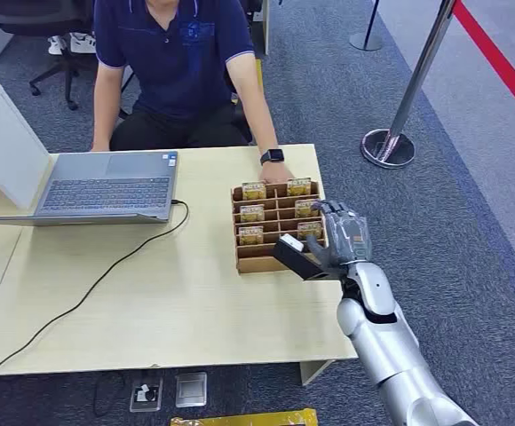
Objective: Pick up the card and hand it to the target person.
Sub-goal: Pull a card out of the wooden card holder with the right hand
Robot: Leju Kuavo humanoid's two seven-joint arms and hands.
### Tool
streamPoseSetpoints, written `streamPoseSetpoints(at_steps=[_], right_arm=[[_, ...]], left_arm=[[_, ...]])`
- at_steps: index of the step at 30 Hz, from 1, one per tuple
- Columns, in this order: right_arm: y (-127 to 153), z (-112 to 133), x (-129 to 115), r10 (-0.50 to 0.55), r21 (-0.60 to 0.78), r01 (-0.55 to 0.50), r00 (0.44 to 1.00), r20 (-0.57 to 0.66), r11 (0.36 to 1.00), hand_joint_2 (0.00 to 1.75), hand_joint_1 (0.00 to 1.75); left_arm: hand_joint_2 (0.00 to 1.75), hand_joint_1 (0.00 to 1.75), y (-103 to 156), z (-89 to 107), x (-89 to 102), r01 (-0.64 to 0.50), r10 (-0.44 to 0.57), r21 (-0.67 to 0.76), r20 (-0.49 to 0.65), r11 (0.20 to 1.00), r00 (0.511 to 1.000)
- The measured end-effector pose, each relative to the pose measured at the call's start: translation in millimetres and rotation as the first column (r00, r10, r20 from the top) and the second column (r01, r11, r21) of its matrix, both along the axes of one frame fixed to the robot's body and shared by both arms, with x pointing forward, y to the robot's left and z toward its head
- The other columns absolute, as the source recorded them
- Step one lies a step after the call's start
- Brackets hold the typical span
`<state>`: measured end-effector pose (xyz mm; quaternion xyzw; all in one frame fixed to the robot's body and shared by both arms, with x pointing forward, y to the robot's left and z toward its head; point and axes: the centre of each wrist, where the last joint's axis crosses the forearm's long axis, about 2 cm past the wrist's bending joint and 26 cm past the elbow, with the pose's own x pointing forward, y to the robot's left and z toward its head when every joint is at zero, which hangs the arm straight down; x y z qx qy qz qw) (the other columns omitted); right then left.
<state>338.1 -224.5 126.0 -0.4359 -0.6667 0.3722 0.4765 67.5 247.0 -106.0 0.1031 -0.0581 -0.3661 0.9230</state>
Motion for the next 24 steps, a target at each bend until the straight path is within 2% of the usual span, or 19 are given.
streamPoseSetpoints(at_steps=[3, 5, 9, 10, 13, 18, 22, 24], right_arm=[[-2, 1, 2, 0.009, -0.015, -0.009, 1.000, 0.001, 1.000, 1.75, 0.55], [-3, 3, 4, 0.018, -0.028, -0.018, 1.000, 0.001, 0.999, 1.75, 0.59], [-4, 5, 8, 0.033, -0.045, -0.033, 0.999, 0.002, 0.998, 1.75, 0.94], [-4, 5, 9, 0.036, -0.048, -0.036, 0.999, 0.002, 0.998, 1.75, 0.90], [-3, 5, 10, 0.043, -0.050, -0.043, 0.999, -0.002, 0.998, 1.75, 0.65], [-2, 3, 11, 0.040, -0.057, -0.041, 0.999, -0.012, 0.998, 1.75, 0.82], [-3, -1, 10, 0.024, -0.067, -0.025, 1.000, -0.019, 0.997, 1.75, 0.72], [-4, -2, 9, 0.018, -0.075, -0.020, 1.000, -0.022, 0.997, 1.75, 0.76]], left_arm=[[0.00, 0.00, 0, 0.0, 0.0, 0.000, 0.000, -0.001, 0.002, 1.000, 1.000], [0.00, 0.00, 0, 0.0, -0.1, 0.000, 0.000, -0.001, 0.003, 1.000, 1.000], [0.00, 0.00, 0, -0.1, -0.6, -0.002, 0.002, -0.003, 0.003, 1.000, 1.000], [0.00, 0.00, 0, -0.1, -0.8, -0.003, 0.003, -0.003, 0.003, 1.000, 1.000], [0.00, 0.00, 0, -0.2, -1.2, -0.005, 0.005, -0.005, 0.006, 1.000, 1.000], [0.00, 0.00, 0, -0.3, -1.6, -0.008, 0.008, -0.019, 0.008, 1.000, 1.000], [0.00, 0.00, 0, -0.2, -1.1, -0.007, 0.007, -0.020, 0.007, 1.000, 1.000], [0.00, 0.00, 0, -0.1, -0.8, -0.005, 0.005, -0.021, 0.005, 1.000, 1.000]])
